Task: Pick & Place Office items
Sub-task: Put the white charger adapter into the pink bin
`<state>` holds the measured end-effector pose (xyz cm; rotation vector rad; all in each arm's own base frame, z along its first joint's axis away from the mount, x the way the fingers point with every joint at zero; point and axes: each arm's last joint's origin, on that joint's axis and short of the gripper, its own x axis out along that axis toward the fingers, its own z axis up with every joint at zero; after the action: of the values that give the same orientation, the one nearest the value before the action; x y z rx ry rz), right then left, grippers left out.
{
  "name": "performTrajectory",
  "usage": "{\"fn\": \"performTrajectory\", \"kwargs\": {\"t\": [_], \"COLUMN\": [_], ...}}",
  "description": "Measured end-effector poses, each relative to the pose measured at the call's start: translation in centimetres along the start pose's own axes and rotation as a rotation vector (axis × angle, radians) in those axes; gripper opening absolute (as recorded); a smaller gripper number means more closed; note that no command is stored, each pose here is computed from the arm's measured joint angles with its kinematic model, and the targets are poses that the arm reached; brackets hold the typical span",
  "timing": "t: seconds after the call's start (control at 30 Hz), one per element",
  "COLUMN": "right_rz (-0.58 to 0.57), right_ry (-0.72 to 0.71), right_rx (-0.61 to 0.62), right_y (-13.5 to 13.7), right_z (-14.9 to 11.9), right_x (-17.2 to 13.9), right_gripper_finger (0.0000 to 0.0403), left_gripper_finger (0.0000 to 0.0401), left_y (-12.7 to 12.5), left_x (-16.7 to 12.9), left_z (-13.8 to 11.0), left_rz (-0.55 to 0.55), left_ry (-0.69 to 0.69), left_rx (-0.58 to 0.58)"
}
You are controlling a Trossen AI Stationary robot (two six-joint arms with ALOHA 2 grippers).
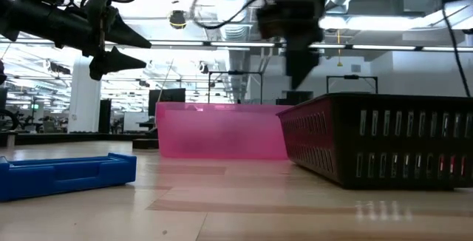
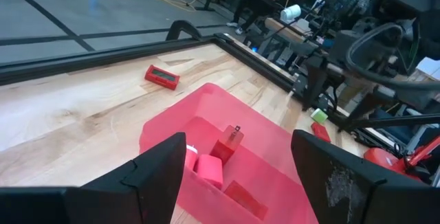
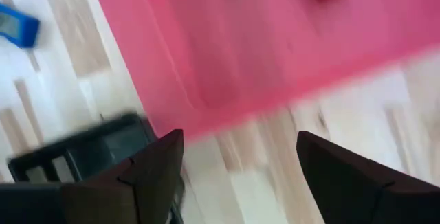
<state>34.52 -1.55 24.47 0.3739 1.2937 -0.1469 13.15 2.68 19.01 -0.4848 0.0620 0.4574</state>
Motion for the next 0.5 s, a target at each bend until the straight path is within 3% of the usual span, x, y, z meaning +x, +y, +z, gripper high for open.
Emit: {"fn": "performTrajectory", "kwargs": {"t": [0.3, 0.37, 0.5], "right_rz": [0.008, 0.051, 0.103], "right_ry": [-0.026, -0.032, -0.025], "right_rx": [0.296, 0.281, 0.114], "right_y": [-1.8, -1.2, 1.0], "right_z": [-8.2, -9.9, -13.4], "right_x": [-3.3, -3.9, -4.6], "right_gripper_finger": [0.0276, 0.0276, 0.0276], "left_gripper_finger": [0.026, 0.026, 0.026], "left_y": [0.0, 0.0, 0.0], "left_x": [0.0, 0.0, 0.0], "left_z": [0.0, 0.0, 0.0], "left_rz": [0.0, 0.0, 0.0], "left_ry": [0.0, 0.0, 0.0], "left_rx": [0.0, 0.0, 0.0]}}
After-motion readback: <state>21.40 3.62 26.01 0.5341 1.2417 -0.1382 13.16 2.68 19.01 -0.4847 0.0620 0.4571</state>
